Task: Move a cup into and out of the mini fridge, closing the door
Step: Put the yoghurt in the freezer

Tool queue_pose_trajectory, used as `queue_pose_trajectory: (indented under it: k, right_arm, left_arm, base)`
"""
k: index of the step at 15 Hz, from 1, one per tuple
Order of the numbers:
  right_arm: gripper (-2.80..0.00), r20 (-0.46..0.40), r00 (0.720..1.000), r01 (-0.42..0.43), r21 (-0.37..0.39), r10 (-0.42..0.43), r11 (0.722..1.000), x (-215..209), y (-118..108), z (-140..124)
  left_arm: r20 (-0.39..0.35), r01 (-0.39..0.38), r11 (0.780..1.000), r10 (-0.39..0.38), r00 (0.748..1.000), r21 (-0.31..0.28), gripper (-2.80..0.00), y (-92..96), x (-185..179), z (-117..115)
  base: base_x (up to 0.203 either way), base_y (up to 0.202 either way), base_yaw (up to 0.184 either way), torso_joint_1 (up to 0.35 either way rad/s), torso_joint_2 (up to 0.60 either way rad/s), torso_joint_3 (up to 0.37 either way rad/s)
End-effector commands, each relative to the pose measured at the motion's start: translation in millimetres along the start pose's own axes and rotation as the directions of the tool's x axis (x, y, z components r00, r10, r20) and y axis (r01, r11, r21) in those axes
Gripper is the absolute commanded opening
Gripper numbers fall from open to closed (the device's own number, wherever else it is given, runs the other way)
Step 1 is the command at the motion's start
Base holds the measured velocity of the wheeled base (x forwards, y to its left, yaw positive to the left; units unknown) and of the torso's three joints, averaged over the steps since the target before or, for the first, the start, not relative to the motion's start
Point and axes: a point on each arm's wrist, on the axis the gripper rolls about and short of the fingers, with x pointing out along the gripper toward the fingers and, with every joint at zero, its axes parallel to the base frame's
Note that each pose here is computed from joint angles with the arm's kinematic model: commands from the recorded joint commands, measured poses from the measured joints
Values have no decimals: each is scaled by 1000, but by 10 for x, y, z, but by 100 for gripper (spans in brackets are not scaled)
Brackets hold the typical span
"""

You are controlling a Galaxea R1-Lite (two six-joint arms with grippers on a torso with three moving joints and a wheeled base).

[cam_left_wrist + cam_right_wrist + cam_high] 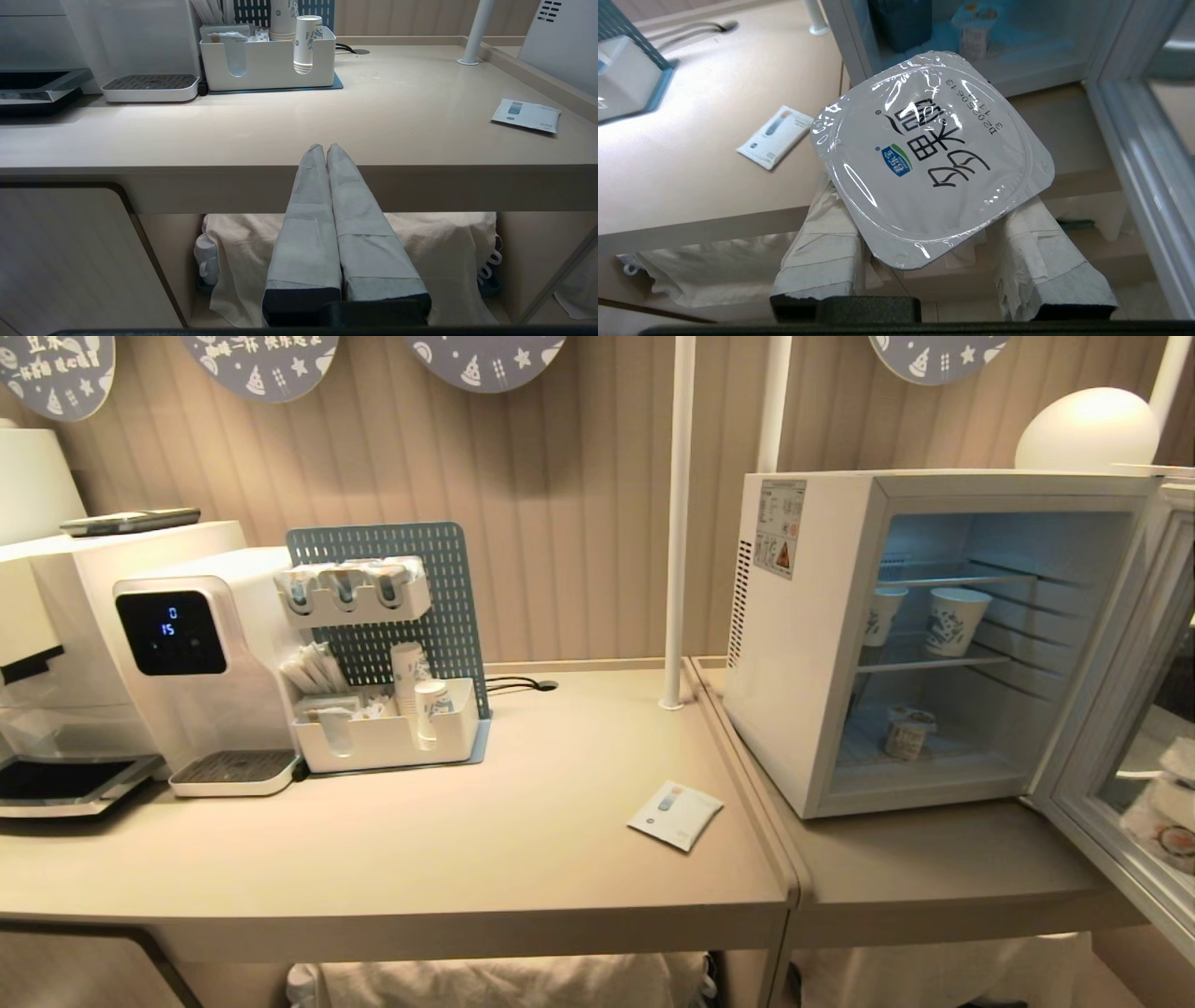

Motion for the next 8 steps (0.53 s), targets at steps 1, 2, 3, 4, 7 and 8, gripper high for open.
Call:
queue_pose_trajectory:
  k: [1, 2, 3, 4, 7, 8]
  right_arm:
    - [-280, -208, 978, 29, 8, -27, 1000, 709, -27, -95]
    - [-280, -230, 973, 31, 15, -27, 999, 941, -46, -124]
    - [-280, -237, 971, 26, 26, -19, 999, 1178, -78, -162]
    - [-280, -232, 973, 15, 38, -6, 999, 1389, -118, -203]
    - [-280, -216, 976, -16, 59, 28, 998, 1982, -262, -398]
    - [-280, -211, 977, -22, 61, 34, 998, 2143, -296, -437]
  left_arm:
    - [-2, -1, 1000, 1, 1000, 0, -280, 0, 2, -6]
    - [-3, -1, 1000, 1, 1000, -2, -280, 0, 3, -8]
    - [-3, -1, 1000, 1, 1000, -2, -280, 0, 3, -8]
    - [-3, -1, 1000, 1, 1000, -2, -280, 0, 3, -8]
    - [-2, -1, 1000, 1, 1000, -2, -280, 0, 1, -4]
    - [-3, -1, 1000, 1, 1000, -2, -280, 0, 2, -6]
  base:
    - [0, 0, 0, 0, 0, 0]
    - [0, 0, 0, 0, 0, 0]
    - [0, 0, 0, 0, 0, 0]
    - [0, 0, 0, 0, 0, 0]
    - [0, 0, 0, 0, 0, 0]
    - [0, 0, 0, 0, 0, 0]
